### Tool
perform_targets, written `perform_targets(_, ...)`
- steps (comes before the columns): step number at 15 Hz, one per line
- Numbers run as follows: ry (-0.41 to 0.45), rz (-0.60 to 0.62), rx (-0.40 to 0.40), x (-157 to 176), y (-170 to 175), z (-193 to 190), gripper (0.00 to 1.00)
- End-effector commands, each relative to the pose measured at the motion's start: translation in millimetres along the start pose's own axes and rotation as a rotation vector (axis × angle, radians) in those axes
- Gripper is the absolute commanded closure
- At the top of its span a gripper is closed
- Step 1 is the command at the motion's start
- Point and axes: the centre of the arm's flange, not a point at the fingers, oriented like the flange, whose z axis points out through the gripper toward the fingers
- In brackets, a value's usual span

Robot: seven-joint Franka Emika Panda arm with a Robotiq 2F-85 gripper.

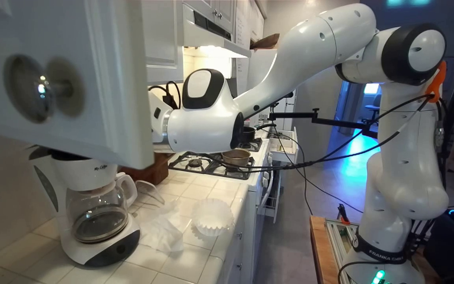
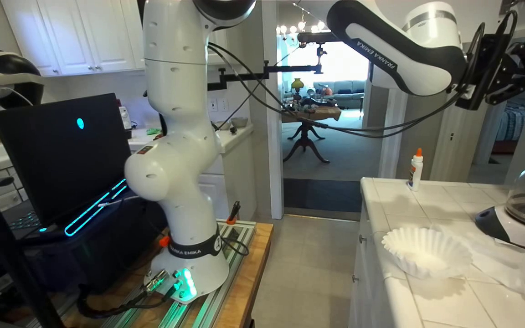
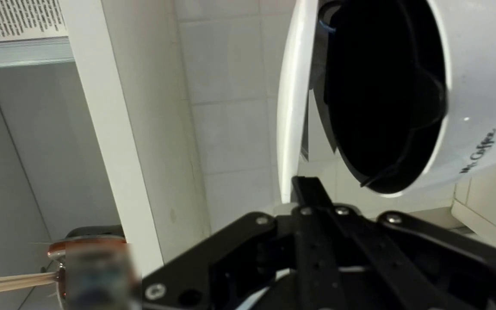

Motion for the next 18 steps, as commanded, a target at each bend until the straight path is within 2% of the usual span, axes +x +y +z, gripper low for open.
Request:
perform_targets(1, -0.001, 0.011, -0.028, -10, 6, 3, 1.0)
perform_targets(18, -0.016, 0.045, -0.17, -32, 64, 21, 1.0)
